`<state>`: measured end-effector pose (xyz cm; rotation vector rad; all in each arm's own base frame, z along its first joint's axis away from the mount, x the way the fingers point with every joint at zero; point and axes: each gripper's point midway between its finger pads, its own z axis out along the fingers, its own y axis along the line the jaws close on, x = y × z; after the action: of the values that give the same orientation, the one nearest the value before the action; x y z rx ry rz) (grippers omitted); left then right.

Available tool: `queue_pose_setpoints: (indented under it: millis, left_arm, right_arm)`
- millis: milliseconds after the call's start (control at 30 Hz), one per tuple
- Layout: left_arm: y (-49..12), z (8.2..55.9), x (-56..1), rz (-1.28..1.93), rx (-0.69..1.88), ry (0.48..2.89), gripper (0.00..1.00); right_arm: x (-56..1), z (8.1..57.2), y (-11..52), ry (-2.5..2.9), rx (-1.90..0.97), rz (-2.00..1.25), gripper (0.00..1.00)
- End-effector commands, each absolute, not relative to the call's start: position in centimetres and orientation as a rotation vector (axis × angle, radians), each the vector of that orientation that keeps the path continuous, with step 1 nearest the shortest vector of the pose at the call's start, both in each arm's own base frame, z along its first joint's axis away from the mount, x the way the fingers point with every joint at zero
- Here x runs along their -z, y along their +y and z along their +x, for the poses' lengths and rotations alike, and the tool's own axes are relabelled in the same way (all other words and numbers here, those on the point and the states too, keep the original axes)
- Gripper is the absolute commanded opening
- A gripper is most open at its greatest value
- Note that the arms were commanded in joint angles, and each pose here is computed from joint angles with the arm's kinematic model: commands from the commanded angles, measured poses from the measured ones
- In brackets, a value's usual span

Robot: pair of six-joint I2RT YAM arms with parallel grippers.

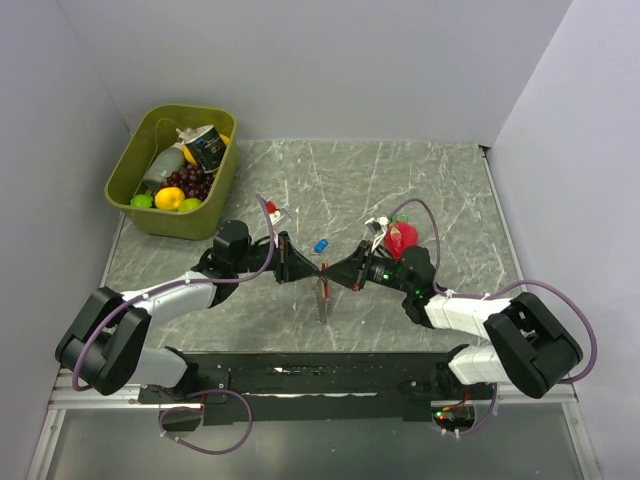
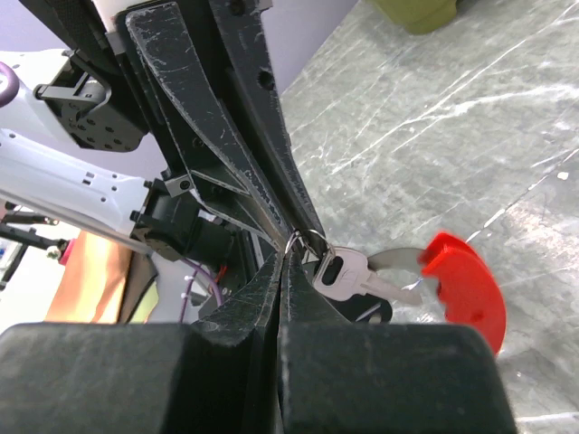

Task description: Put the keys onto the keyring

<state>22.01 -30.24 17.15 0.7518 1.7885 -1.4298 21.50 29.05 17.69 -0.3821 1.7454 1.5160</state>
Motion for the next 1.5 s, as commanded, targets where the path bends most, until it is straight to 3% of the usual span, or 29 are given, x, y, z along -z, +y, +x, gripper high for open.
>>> queue_pose_setpoints:
  millis: [0, 33, 433, 533, 567, 700, 933, 1167, 1367, 1467]
  left_arm:
    - [-31.1, 22.2, -19.5, 0.833, 1.431, 1.665, 0.06]
    - [-31.2, 22.2, -19.6, 0.837, 1.43, 1.661, 0.01]
    - [-31.1, 21.9, -21.0, 0.864, 1.341, 1.643, 0.01]
    - [-31.3, 22.0, -20.9, 0.878, 1.275, 1.686, 0.01]
    - [-31.3, 22.5, -21.0, 0.876, 1.233, 1.686, 0.01]
    - [-31.5, 22.7, -21.3, 0.878, 1.169, 1.729, 0.01]
    - [-31.5, 23.3, -21.5, 0.887, 1.058, 1.792, 0.01]
    - [-31.0, 23.5, -22.6, 0.896, 0.953, 1.822, 0.01]
    - [-30.6, 23.5, -23.0, 0.931, 0.861, 1.859, 0.01]
    - [-30.4, 23.6, -23.0, 0.95, 0.798, 1.885, 0.01]
  right_arm:
    - [-20.5, 21.3, 29.0, 1.575, -1.553, -0.44, 0.0]
    - [-20.5, 21.2, 29.0, 1.576, -1.563, -0.434, 0.0]
    - [-19.4, 21.6, 29.1, 1.614, -1.574, -0.428, 0.01]
    - [-19.4, 21.7, 29.1, 1.615, -1.562, -0.433, 0.14]
    - [-19.4, 21.7, 29.1, 1.618, -1.559, -0.434, 0.24]
    - [-19.6, 21.7, 28.9, 1.617, -1.533, -0.442, 0.4]
    - [-19.6, 21.9, 28.6, 1.635, -1.471, -0.467, 0.42]
    - [-20.5, 21.5, 27.4, 1.608, -1.39, -0.471, 0.7]
    - [-21.2, 22.0, 25.6, 1.616, -1.231, -0.467, 0.82]
    - [-21.8, 22.5, 25.1, 1.602, -1.154, -0.501, 0.81]
